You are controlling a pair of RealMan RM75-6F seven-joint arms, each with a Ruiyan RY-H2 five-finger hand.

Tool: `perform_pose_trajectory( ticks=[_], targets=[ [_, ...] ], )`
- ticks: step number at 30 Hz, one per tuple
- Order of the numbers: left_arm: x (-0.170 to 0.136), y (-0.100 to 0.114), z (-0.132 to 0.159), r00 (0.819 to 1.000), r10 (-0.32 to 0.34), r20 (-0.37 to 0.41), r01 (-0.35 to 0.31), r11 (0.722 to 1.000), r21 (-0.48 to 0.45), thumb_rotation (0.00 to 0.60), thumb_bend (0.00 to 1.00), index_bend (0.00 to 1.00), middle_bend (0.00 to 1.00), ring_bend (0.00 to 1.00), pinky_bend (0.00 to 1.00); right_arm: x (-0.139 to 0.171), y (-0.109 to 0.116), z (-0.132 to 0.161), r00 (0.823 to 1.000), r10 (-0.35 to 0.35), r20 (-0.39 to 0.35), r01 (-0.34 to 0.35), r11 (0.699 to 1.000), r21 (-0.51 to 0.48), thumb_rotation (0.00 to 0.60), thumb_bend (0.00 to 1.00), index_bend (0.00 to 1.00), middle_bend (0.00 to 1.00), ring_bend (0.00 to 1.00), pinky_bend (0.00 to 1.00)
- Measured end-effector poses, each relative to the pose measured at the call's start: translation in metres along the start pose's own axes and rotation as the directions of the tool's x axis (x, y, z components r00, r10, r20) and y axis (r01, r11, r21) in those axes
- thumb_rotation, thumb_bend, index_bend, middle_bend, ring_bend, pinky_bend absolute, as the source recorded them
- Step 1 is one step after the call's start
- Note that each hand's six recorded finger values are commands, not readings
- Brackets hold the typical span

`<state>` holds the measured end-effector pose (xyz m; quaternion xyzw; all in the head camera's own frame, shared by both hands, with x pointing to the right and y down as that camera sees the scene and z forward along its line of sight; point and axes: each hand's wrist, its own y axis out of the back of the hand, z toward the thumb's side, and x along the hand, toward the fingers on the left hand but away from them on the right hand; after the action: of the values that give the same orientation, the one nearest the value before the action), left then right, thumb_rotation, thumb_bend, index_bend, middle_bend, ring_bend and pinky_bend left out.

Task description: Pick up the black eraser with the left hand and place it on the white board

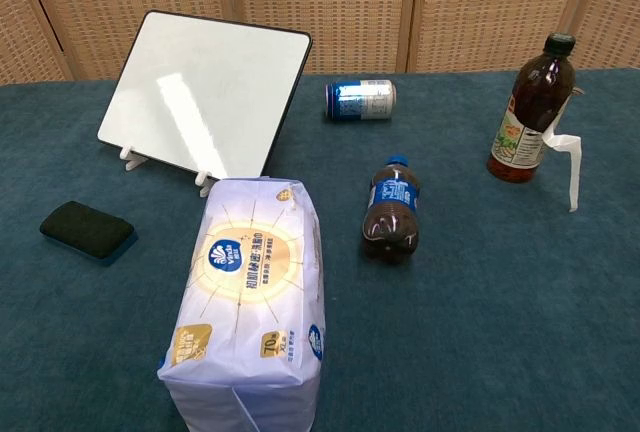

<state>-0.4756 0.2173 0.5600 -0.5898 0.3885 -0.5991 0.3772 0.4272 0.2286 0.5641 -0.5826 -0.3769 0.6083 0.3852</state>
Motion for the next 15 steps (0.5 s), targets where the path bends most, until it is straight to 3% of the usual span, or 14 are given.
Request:
perform_pose_trajectory(
  ticks=[15],
  targets=[
    [0.0000, -0.0018, 0.0036, 1.000, -0.005, 0.009, 0.005, 1.000, 0.003, 0.600, 0.00, 0.00, 0.00, 0.00, 0.00, 0.0002, 0.0012, 0.0007, 1.000, -0.007, -0.009, 0.007, 1.000, -0.006, 0.600, 0.00, 0.00, 0.00, 0.00, 0.00]
  ],
)
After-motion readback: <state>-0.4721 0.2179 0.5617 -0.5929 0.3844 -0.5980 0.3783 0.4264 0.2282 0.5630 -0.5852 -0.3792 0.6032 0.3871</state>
